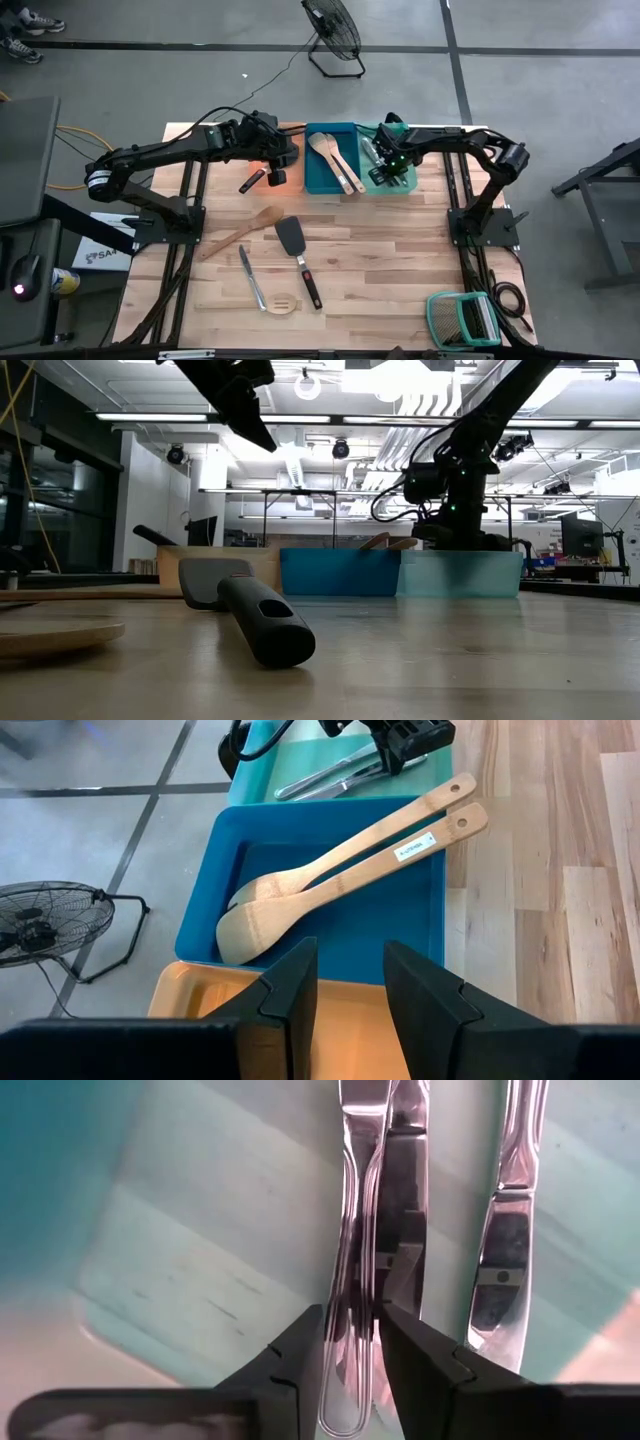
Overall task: Pick & Place Kitchen Items
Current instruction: Put the silver knife into the green bin
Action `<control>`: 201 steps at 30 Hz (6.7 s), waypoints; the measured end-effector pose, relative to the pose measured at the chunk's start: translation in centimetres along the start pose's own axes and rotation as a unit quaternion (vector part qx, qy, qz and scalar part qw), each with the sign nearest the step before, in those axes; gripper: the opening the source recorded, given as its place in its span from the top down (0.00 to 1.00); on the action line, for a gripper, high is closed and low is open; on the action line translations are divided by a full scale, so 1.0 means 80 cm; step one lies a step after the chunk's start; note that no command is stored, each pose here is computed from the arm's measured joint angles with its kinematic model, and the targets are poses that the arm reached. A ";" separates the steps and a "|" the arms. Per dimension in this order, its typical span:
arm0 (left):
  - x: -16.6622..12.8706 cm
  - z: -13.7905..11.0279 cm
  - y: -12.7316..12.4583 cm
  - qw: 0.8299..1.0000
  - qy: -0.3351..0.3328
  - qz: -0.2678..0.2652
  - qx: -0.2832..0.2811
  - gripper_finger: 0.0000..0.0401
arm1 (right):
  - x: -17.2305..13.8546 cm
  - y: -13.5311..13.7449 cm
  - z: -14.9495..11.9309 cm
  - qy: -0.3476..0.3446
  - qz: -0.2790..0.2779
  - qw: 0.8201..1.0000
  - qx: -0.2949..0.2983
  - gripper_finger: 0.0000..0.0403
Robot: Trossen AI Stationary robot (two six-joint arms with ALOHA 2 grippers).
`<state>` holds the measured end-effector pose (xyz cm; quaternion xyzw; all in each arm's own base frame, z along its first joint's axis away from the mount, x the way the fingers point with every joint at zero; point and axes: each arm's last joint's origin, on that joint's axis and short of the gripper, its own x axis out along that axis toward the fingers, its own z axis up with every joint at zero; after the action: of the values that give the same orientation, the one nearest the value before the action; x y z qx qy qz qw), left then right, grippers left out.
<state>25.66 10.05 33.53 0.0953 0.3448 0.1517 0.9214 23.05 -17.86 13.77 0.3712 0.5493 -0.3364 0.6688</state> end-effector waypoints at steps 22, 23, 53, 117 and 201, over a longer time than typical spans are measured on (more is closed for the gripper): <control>-0.003 -0.025 -0.012 0.992 0.090 -0.089 0.011 0.72 | -0.133 0.011 -0.023 -0.189 0.088 0.977 -0.043 0.76; -0.004 -0.027 -0.014 0.989 0.096 -0.109 0.012 0.72 | -0.139 0.012 -0.026 -0.197 0.092 0.975 -0.052 0.76; -0.041 -0.030 -0.139 0.912 0.152 -0.365 0.106 0.72 | -0.175 0.100 -0.135 -0.172 0.158 0.917 -0.324 0.42; 0.034 -0.180 -0.391 0.775 0.287 -0.351 0.439 0.67 | -0.199 0.157 -0.259 -0.154 0.242 0.917 -0.278 0.42; -0.003 0.118 -0.160 0.979 -0.199 -0.029 0.023 0.93 | -0.256 0.177 -0.185 -0.470 0.305 0.722 -0.406 0.42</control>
<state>34.48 -2.66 37.15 0.1349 0.1609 0.0944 0.9732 24.56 2.90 33.92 0.0058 0.1052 0.0098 0.9944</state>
